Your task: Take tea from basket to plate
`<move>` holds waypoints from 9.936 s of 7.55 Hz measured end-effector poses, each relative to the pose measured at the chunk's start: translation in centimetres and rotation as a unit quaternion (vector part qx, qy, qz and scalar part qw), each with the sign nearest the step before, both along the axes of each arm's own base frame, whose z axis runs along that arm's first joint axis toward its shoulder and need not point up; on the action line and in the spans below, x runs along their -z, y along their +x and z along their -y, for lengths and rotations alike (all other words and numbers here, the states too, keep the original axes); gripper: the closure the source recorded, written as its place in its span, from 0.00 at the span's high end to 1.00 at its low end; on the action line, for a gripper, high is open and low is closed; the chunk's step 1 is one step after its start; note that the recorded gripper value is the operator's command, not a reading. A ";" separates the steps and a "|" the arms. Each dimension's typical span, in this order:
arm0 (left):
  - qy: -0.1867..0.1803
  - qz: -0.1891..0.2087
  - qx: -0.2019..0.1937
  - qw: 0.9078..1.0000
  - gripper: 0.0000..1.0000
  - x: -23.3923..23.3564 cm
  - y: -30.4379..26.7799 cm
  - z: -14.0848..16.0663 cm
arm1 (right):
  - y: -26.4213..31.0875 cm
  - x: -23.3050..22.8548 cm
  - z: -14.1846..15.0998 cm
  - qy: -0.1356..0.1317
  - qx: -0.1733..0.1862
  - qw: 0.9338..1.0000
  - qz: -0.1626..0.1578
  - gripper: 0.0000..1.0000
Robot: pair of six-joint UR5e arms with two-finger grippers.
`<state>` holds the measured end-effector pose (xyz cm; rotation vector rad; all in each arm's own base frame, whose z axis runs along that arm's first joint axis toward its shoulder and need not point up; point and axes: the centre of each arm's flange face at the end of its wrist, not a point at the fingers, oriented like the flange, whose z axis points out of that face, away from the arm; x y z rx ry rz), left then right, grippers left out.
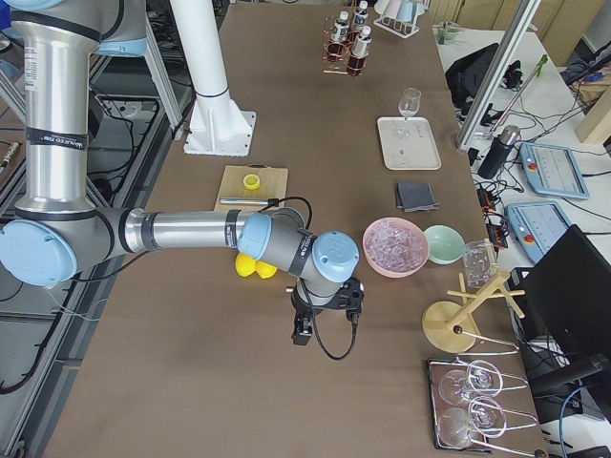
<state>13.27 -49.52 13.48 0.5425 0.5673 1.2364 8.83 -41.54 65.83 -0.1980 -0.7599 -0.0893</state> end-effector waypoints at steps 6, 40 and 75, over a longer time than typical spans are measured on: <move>-0.078 -0.042 0.010 0.996 0.00 2.8 10.9 -7.3 | 0.0 0.1 0.0 0.001 0.000 1.000 0.000 1.00; -0.138 -0.102 0.022 0.985 0.00 11.5 26.8 -16.0 | -50.2 52.9 7.9 -0.239 -0.042 0.969 0.044 1.00; -0.151 -0.095 0.118 0.977 0.00 13.1 17.2 -8.9 | -50.2 51.8 36.4 0.009 -0.043 0.998 0.049 0.00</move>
